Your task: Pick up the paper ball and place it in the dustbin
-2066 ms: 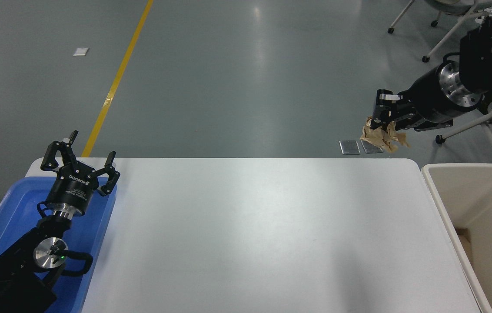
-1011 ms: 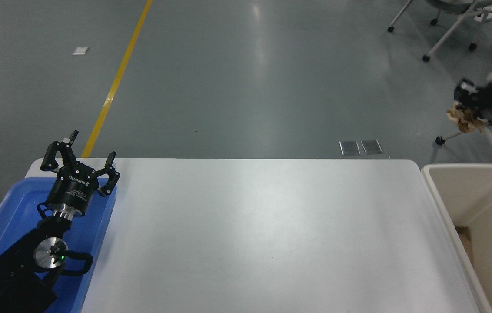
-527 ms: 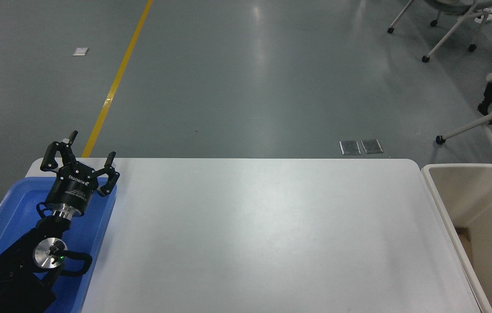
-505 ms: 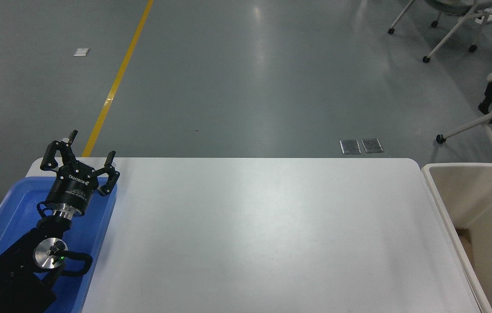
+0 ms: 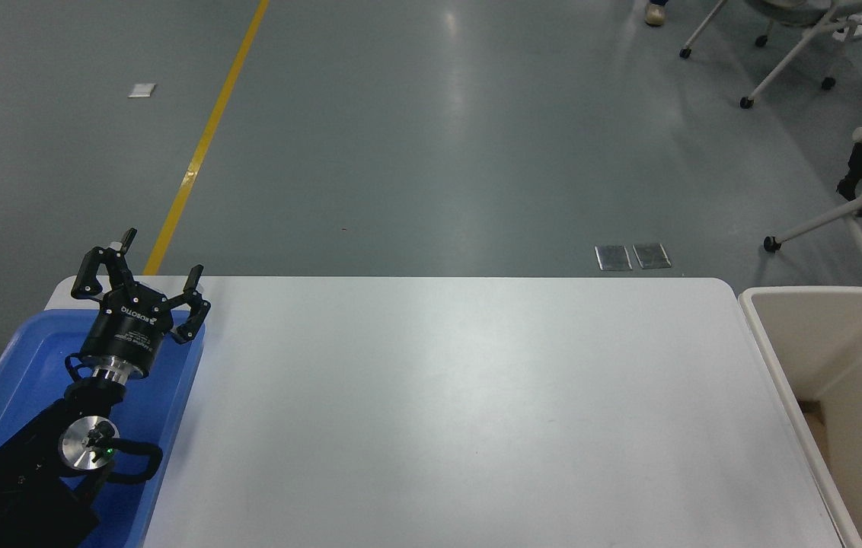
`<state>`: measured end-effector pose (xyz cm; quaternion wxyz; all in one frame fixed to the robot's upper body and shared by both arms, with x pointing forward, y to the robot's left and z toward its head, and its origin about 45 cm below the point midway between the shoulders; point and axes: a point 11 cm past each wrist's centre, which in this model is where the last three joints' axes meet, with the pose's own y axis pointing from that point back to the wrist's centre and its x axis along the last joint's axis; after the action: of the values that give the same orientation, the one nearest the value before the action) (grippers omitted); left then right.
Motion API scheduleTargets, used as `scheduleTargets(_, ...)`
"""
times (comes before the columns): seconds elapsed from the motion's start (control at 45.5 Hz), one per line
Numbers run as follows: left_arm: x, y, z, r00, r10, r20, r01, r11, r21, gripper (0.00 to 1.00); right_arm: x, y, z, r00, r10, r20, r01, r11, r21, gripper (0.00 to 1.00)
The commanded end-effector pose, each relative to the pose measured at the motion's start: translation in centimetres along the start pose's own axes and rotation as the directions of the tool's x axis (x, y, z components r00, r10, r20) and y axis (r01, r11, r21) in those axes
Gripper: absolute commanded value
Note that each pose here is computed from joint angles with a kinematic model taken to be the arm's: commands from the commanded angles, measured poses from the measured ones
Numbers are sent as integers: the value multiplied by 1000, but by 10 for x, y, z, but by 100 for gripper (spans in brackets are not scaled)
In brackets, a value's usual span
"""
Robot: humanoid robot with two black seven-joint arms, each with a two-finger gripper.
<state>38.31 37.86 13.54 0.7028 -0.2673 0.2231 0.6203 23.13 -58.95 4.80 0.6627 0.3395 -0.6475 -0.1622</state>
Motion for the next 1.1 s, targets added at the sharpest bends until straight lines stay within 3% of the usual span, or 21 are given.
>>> scheduleTargets(0.0,0,0,0,1000,0,0,0,1000,0,98,-17,-3,23,1000,-18,15,19,999,-39,0)
scheduleTargets(0.044,0,0,0,1000,0,0,0,1000,1,98,-16,-3,22,1000,-16,15,17,999,-38,0)
scheduleTargets(0.066,0,0,0,1000,0,0,0,1000,0,98,-16,-3,22,1000,-11,14,12,999,-38,11)
scheduleTargets(0.154,0,0,1,1000,0,1,0,1000,-1,99,-11,-2,17,1000,17,7,-17,1000,-27,78)
scheduleTargets(0.198,0,0,0,1000,1,0,-1,1000,0,98,-9,-2,13,999,35,15,-34,999,-20,97)
scheduleTargets(0.22,0,0,0,1000,0,0,0,1000,0,98,-9,-1,11,999,40,19,-40,999,-15,100)
scheduleTargets(0.44,0,0,0,1000,0,0,0,1000,0,98,-19,5,-7,998,47,36,-48,999,14,100)
scheduleTargets(0.681,0,0,0,1000,0,0,0,1000,0,98,20,20,-68,994,77,74,-86,990,114,100)
scheduleTargets(0.857,0,0,0,1000,0,0,0,1000,0,98,52,42,-121,992,107,-62,-92,973,214,100)
scheduleTargets(1.077,0,0,0,1000,0,0,0,1000,1,98,73,96,-197,988,91,-124,-43,937,345,100)
